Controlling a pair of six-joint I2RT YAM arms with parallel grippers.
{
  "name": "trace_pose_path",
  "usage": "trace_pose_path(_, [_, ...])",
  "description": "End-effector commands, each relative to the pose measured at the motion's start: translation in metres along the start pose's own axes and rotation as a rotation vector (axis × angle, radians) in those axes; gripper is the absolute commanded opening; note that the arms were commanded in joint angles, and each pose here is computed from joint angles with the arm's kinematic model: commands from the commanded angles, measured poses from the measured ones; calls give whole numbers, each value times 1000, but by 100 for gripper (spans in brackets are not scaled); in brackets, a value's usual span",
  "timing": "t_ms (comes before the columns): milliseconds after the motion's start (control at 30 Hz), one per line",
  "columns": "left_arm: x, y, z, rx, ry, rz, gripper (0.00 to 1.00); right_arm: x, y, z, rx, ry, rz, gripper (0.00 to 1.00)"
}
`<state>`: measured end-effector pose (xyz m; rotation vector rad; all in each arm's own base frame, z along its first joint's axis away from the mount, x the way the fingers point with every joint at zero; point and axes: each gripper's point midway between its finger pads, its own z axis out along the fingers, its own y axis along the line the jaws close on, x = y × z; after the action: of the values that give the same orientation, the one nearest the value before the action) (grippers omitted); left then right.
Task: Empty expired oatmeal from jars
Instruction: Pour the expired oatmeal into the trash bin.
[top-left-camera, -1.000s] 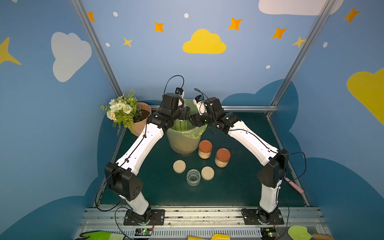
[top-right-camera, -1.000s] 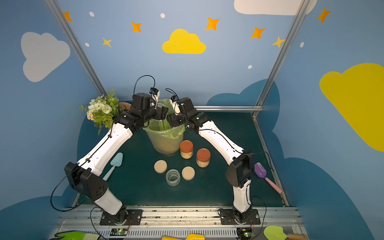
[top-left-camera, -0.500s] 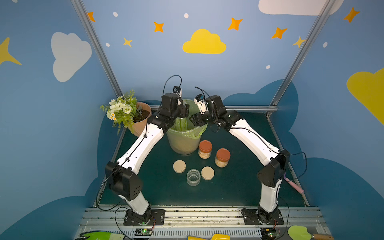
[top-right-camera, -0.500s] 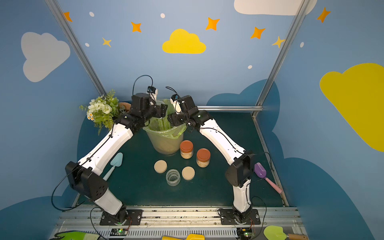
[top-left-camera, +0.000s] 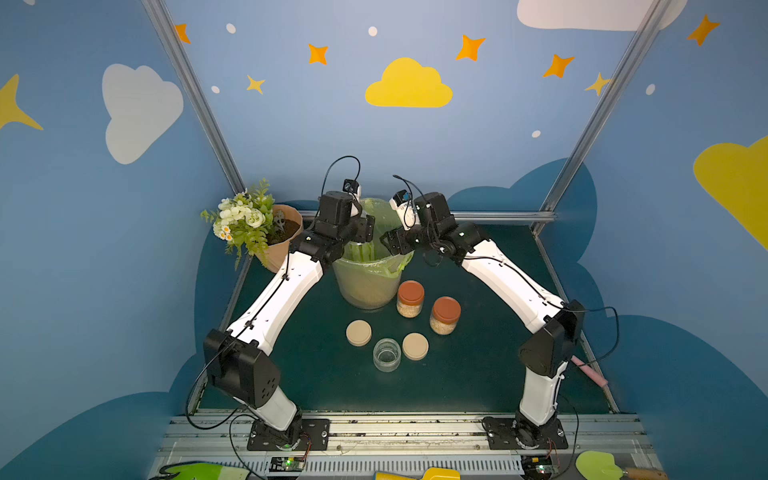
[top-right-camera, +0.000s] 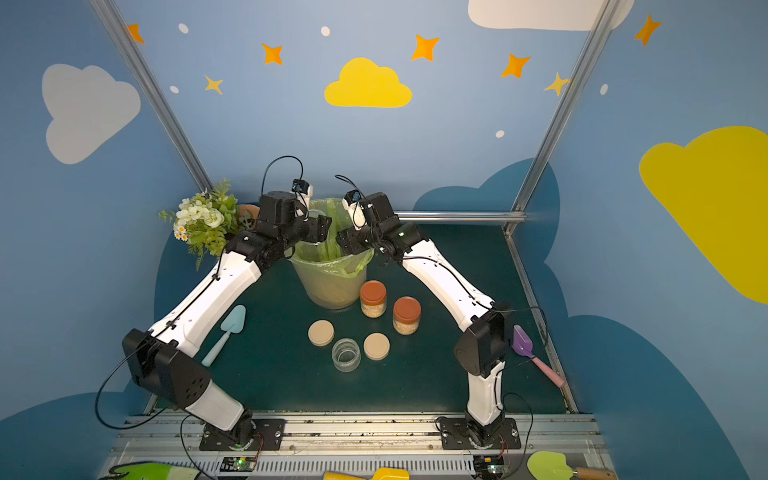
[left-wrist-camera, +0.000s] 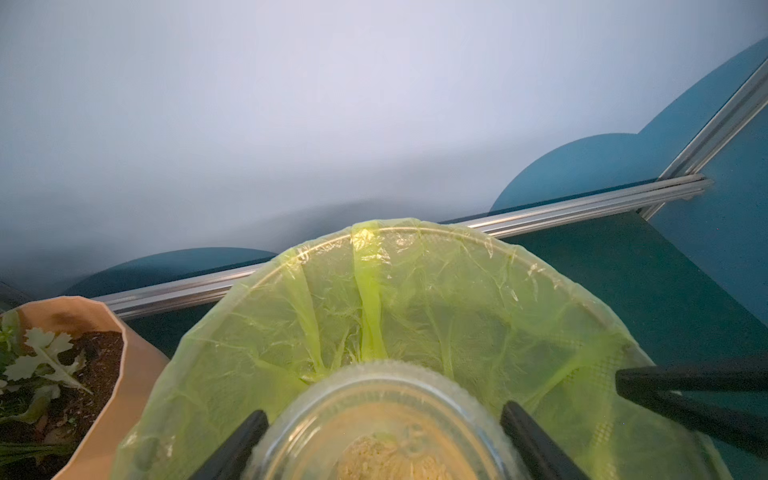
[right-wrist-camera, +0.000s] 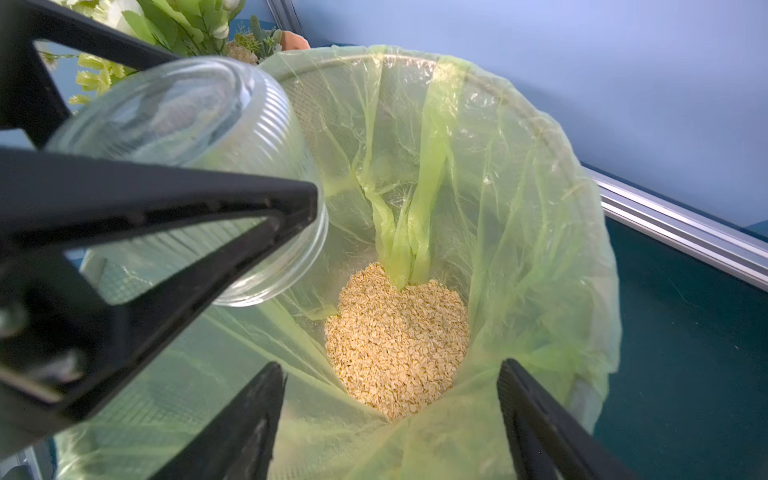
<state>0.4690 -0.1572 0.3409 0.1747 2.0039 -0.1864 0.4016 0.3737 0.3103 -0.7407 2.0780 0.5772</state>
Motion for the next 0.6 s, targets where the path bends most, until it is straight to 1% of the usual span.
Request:
trace_pose_path(0, [-36, -2, -28, 120, -104, -125, 3, -5, 4, -12, -19, -16, -10, 81])
trace_pose_path(33, [-40, -3, -31, 166, -152, -181, 3, -7, 4, -12, -18, -50, 3, 81])
trace_pose_path(67, [-44, 4, -29, 148, -210, -231, 3, -11, 2, -11, -21, -93, 8, 82])
trace_pose_path(100, [-41, 4, -25, 140, -211, -244, 3, -13, 2, -11, -31, -106, 14, 82])
trace_pose_path(133, [-34, -11, -20, 163, -152, -170, 3, -15, 3, -12, -46, -92, 23, 82])
trace_pose_path(167, [-37, -26, -25, 141, -112, -50, 3, -13, 6, -13, -57, -62, 18, 82])
trace_pose_path(200, [-32, -26, -27, 43, -70, 70, 3, -10, 8, -15, -61, -39, 7, 82])
trace_pose_path(233, [-32, -11, -27, -72, -66, 53, 3, -8, 8, -14, -54, -43, 6, 82])
trace_pose_path(267, [-36, -7, -28, 14, -76, -58, 3, -9, 8, -11, -56, -74, 12, 82])
trace_pose_path(300, [-43, -13, -34, 178, -94, -189, 3, -11, 8, -10, -71, -94, 13, 82])
trace_pose_path(333, [-56, -17, -40, 312, -164, -260, 3, -12, 9, -9, -87, -93, 25, 82])
trace_pose_path(367, [-57, -12, -41, 310, -196, -295, 3, -14, 9, -11, -97, -81, 41, 82])
trace_pose_path(433, [-59, -5, -45, 291, -223, -328, 3, -16, 9, -16, -112, -83, 55, 82])
trace_pose_path(500, [-63, 0, -50, 284, -246, -363, 3, -22, 9, -25, -117, -133, 74, 83])
trace_pose_path(567, [-71, 4, -61, 286, -297, -426, 3, -33, 7, -40, -142, -198, 117, 84])
